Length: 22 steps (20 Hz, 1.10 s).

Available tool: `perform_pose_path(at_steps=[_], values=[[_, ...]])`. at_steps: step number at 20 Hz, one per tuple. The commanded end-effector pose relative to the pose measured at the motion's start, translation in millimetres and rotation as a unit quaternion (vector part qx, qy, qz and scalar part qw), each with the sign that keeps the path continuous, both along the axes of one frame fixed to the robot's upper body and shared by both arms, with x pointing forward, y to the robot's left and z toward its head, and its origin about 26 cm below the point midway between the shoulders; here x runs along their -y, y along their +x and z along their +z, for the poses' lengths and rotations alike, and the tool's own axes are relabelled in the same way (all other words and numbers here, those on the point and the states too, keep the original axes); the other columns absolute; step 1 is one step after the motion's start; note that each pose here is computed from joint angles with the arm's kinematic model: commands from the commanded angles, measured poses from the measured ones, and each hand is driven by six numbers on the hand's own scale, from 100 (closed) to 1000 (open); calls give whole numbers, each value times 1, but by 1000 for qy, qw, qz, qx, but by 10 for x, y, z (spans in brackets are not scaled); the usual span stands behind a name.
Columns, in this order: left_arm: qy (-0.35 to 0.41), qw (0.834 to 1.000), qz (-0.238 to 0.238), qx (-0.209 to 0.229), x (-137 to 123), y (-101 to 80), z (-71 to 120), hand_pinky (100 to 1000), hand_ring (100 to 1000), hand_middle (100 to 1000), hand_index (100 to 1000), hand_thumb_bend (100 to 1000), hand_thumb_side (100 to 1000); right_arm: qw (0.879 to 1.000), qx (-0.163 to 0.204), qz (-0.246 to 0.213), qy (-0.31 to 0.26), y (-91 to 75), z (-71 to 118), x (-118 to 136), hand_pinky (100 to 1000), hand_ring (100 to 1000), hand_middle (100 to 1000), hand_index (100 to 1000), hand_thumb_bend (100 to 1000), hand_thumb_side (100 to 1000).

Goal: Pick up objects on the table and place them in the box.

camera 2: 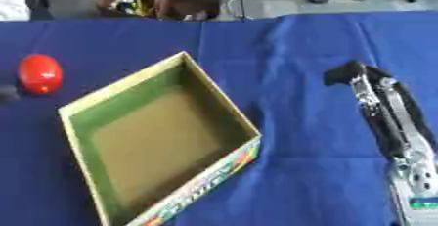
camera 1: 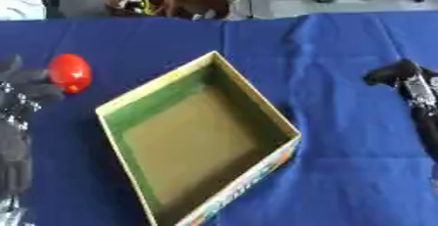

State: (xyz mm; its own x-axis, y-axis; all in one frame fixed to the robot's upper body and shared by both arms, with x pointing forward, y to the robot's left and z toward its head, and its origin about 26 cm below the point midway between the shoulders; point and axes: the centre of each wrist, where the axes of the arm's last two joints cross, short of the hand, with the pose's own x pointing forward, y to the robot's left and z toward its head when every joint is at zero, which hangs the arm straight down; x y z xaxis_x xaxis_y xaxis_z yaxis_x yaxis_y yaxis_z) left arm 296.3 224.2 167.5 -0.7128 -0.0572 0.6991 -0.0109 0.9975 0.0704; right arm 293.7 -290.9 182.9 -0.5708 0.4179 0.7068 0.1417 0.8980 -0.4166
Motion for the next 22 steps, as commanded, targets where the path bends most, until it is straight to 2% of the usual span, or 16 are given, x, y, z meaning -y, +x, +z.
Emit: perform_pose_path(at_steps=[1, 8, 10, 12, 17, 22], values=[[1, 1000, 0, 11, -8, -9, 58, 692, 649, 685, 891, 100, 1000, 1000, 10, 1, -5, -9, 58, 11, 860, 704, 538, 646, 100, 930], [9, 1000, 9, 12, -48, -8, 68, 692, 650, 692, 900, 100, 1000, 1000, 8, 0, -6, -13, 49, 19, 861, 706, 538, 645, 100, 933], [24, 999, 26, 17, -105, 2, 106, 690, 650, 703, 907, 100, 1000, 1000, 7, -1, -6, -16, 45, 24, 861, 706, 539, 645, 100, 933], [67, 995, 66, 35, -246, 28, 238, 691, 654, 715, 915, 100, 1000, 1000, 5, -3, -7, -21, 36, 31, 861, 707, 539, 645, 100, 932], [180, 966, 173, 63, -501, 65, 614, 693, 667, 752, 929, 100, 971, 1000, 2, -4, -9, -27, 24, 40, 861, 708, 539, 646, 100, 932], [267, 931, 238, 65, -622, 64, 968, 702, 684, 767, 940, 100, 889, 1000, 1, -3, -12, -29, 18, 40, 861, 709, 539, 646, 100, 931]])
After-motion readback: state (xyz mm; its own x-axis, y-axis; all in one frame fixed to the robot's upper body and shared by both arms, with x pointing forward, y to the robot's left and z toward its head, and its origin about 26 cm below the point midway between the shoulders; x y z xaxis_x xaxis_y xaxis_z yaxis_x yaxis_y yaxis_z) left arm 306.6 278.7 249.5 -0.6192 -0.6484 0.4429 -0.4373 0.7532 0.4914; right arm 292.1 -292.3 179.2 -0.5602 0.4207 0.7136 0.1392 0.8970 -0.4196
